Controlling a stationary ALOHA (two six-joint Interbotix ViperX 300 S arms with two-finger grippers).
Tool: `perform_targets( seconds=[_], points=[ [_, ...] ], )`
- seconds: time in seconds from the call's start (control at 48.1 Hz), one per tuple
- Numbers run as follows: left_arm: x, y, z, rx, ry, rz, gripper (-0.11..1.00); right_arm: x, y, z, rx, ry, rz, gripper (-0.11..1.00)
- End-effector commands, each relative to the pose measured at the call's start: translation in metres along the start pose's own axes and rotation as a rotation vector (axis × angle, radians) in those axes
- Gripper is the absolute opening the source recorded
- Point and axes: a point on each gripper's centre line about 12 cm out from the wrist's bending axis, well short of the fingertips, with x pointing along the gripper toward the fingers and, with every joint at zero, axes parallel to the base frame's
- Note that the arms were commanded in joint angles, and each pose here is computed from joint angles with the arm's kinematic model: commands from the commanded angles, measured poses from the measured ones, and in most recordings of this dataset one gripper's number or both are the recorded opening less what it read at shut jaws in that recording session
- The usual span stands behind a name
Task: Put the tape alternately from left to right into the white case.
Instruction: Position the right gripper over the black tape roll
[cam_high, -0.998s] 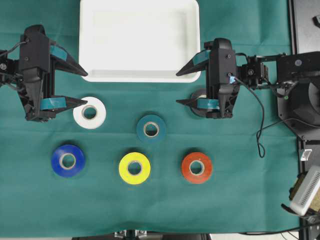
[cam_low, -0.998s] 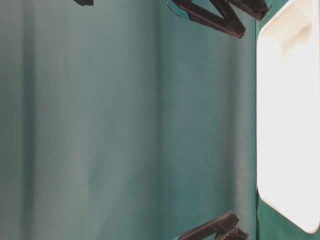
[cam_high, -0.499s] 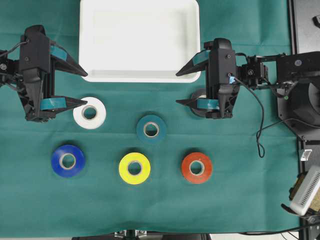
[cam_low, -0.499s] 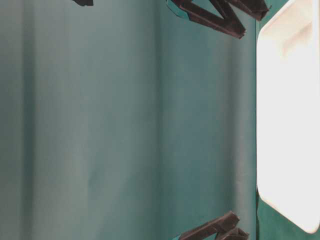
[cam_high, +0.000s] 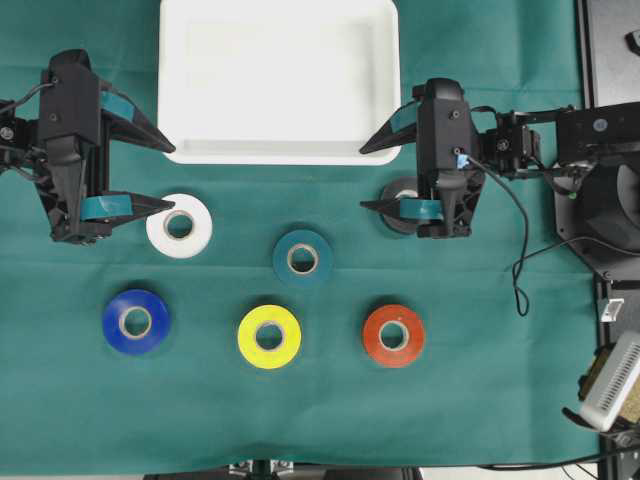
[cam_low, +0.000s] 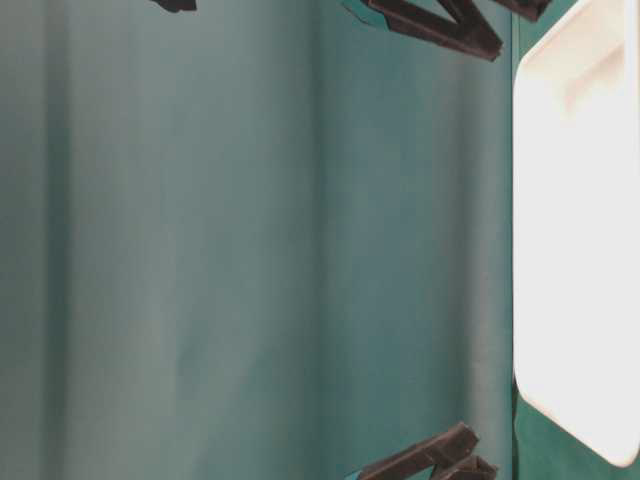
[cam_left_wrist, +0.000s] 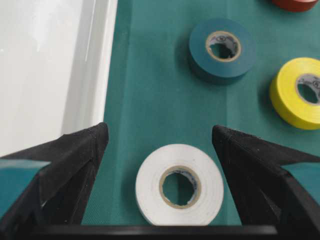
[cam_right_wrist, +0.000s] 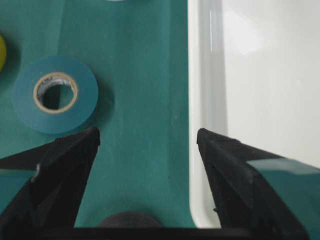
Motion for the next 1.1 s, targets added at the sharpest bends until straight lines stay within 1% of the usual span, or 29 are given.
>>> perform_targets(
  seconds=[0.0,0.229,0.395,0.686,1.081],
  points=[
    [-0.002,-0.002,0.01,-0.002,-0.03,-0.005,0.59,-0.007,0.004,0.006,-0.006,-0.02,0.012,0.84],
    [-0.002,-0.002,0.01,-0.002,-0.029,-0.005,0.59,-0.019,0.014,-0.01,-0.032,0.003,0.042,0.84],
    [-0.002,-0.002,0.01,-0.001,-0.03,-0.006,0.59,-0.03,0.019,-0.02,-0.028,0.004,0.062,0.84],
    [-0.002,-0.002,0.01,-0.003,-0.03,-0.006,0.59,-0.045,0.016,-0.035,-0.018,-0.001,0.063,0.83],
    [-0.001,-0.002,0.01,-0.001,-0.032,-0.006,0.59,-0.05,0.013,-0.052,-0.019,0.027,0.059,0.83]
  ],
)
